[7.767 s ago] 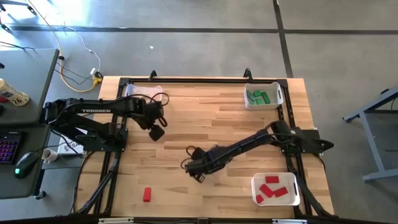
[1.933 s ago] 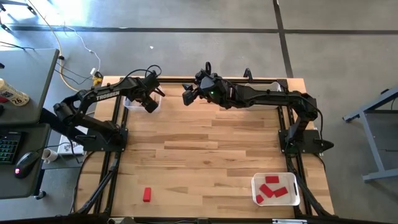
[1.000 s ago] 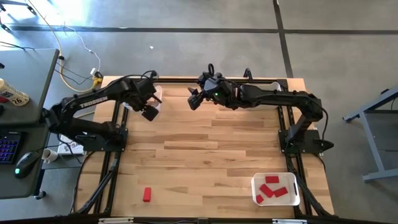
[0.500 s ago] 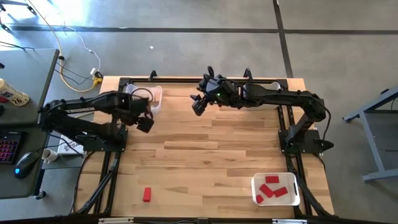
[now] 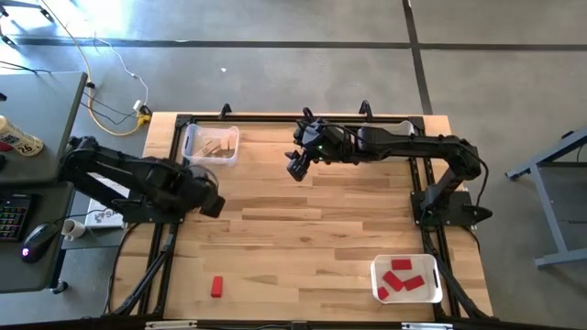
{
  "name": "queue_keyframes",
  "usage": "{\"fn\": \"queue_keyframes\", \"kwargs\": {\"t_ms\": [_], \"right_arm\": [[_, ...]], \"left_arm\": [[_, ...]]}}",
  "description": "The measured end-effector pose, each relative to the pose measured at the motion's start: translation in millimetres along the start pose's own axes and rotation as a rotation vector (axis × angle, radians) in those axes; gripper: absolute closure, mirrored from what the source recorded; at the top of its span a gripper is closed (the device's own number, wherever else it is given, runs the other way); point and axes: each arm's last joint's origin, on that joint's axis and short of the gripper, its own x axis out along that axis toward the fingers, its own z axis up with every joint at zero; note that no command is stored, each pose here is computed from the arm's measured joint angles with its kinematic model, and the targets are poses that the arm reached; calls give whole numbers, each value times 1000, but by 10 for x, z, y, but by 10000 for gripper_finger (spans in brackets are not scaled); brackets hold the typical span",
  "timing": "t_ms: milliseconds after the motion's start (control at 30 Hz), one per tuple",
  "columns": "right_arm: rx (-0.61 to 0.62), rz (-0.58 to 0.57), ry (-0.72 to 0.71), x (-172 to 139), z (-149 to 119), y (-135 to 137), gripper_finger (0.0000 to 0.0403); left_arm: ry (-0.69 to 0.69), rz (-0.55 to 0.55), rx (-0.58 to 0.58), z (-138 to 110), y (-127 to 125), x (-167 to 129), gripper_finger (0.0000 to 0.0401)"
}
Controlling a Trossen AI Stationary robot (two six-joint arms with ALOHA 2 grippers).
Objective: Sort & place blocks by color
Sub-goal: Put the red block into the white bin
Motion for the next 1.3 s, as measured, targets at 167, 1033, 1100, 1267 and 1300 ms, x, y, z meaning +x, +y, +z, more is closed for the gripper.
{"fn": "queue_keyframes", "kwargs": {"t_ms": [167, 1033, 1100, 1267, 1300], "right_arm": [[-19, 11, 54, -7, -55, 12, 194], [-63, -32, 182, -25, -188, -22, 194], [-63, -35, 180, -25, -187, -23, 194], [-64, -36, 184, -25, -191, -24, 194], [-65, -37, 187, -24, -193, -25, 194]], "left_arm": [[15, -34, -24, -236, -59, 10, 183], [126, -45, -180, -1531, -570, 739, 205], [143, -60, -173, -1592, -601, 785, 207], [168, -88, -170, -1691, -689, 914, 208], [164, -82, -169, -1700, -696, 943, 208]]}}
